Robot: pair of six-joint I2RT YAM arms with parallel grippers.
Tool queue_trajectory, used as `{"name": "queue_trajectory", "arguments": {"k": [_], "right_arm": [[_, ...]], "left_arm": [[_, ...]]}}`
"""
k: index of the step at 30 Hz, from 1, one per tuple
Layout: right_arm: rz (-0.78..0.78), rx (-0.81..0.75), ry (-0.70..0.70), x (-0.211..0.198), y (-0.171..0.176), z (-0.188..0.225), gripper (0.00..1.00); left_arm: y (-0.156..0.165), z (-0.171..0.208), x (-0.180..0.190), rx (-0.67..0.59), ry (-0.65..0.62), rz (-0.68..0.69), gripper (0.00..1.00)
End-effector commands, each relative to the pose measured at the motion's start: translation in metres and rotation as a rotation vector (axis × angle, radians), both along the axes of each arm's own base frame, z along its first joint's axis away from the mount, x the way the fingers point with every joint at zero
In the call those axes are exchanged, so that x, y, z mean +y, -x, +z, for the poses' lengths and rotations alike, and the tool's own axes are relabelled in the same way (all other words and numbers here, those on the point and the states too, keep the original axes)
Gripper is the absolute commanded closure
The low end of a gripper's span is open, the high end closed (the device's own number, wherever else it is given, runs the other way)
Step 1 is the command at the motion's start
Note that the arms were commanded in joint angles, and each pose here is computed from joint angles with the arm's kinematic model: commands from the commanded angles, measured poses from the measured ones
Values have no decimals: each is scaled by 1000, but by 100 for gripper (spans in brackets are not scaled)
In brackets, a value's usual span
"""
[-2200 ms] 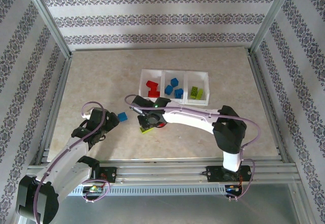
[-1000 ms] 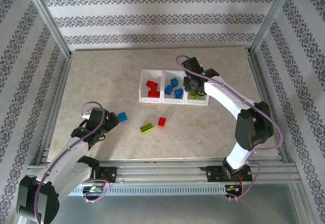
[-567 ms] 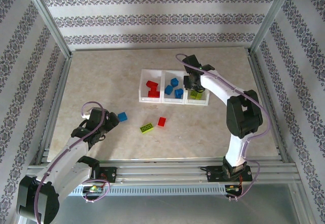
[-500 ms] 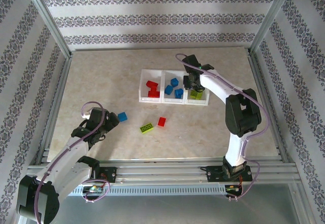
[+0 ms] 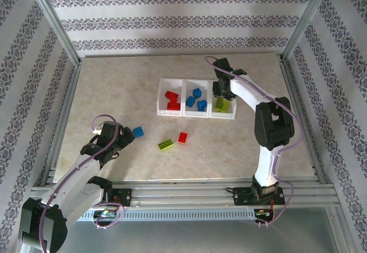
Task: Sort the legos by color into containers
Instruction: Place the lego in the container, then pick up the lego from the middle-left of the table.
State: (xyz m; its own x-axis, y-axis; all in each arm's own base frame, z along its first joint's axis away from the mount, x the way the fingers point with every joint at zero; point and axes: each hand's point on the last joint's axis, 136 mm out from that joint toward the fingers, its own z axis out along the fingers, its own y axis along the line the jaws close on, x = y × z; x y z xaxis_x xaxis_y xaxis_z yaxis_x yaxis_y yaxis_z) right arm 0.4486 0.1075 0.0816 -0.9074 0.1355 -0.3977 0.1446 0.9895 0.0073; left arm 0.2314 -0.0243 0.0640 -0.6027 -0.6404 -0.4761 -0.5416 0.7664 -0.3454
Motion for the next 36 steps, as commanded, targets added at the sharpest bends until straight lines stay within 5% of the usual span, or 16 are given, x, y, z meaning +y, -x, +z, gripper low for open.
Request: {"name": "queue_trajectory", "arguments": {"k": [1, 10, 24, 29, 33, 36], "right_arm": [[3, -3, -13, 2, -5, 2, 62], [-3, -29, -5, -1, -2, 14, 49], [17, -124, -4, 2, 32, 60, 42], [49, -160, 13, 13, 59, 74, 28], [59, -178, 15, 22, 81, 76, 3], [53, -187, 18, 27, 96, 76, 2]], "left_arm": [[-5, 12, 3, -38, 9, 19, 0], [-5, 17, 3, -39, -5, -5, 0], [-17, 31, -11, -91, 15, -97, 0], [-23, 33, -18, -88, 24, -135, 0], [-29, 28, -22, -23, 13, -161, 0], [-37, 23, -29, 35, -3, -205, 0]]}}
